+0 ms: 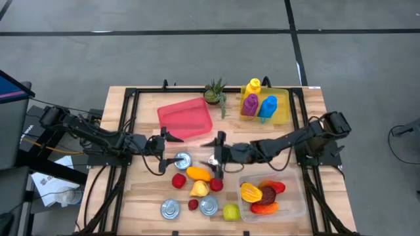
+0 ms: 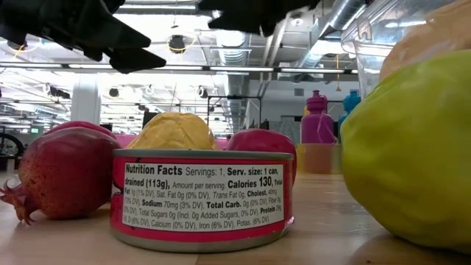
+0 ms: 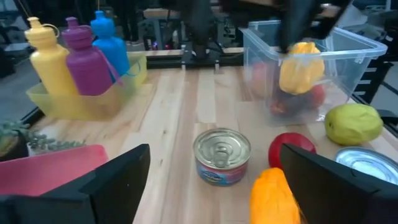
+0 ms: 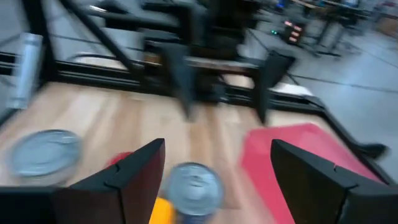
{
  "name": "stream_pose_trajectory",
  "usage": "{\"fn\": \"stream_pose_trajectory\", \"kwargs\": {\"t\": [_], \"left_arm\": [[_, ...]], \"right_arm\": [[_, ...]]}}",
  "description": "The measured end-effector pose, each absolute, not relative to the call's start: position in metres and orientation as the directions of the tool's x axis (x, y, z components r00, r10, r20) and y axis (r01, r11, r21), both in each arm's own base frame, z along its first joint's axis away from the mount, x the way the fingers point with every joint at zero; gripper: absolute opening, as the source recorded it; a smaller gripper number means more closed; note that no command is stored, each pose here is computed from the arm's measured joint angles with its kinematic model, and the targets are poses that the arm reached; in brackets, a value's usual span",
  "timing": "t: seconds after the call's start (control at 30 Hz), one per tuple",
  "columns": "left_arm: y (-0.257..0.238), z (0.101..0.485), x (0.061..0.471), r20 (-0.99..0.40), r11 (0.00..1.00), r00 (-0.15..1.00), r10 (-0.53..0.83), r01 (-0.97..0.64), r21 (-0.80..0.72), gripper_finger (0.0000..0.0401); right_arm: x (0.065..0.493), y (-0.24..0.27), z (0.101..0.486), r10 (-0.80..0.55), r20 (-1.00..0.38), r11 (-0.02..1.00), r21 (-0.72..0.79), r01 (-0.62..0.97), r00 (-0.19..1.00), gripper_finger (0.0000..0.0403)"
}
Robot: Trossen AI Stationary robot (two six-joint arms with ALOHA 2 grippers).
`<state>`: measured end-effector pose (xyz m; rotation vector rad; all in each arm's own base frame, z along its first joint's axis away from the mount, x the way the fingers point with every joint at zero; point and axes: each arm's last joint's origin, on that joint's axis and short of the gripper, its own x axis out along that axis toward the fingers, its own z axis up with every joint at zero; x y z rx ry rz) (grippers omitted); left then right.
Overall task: Pick & Place Food Item
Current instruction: Put the left red tomato into the transparent bin
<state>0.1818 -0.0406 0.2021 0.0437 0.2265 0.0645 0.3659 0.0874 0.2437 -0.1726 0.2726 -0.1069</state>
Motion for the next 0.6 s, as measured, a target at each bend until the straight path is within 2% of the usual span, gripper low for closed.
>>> {"fn": "stream_pose_trajectory", "kwargs": {"t": [0.43, 0.6], "left_arm": [[-0.035, 0.204, 0.183, -0.208, 0.99, 0.973, 0.103, -0.079, 0.117, 0.0356], [-0.037, 0.198, 0.182, -0.262, 0.996, 0.962, 0.07, -0.053, 0.07, 0.0352]], "right_arm": [[0.366, 0.08, 0.237, -0.109, -0.33, 0.984, -0.171, 0.054, 0.938, 0.0281], [0.363, 0.08, 0.23, -0.112, -0.401, 0.983, -0.18, 0.041, 0.909, 0.0281]]}}
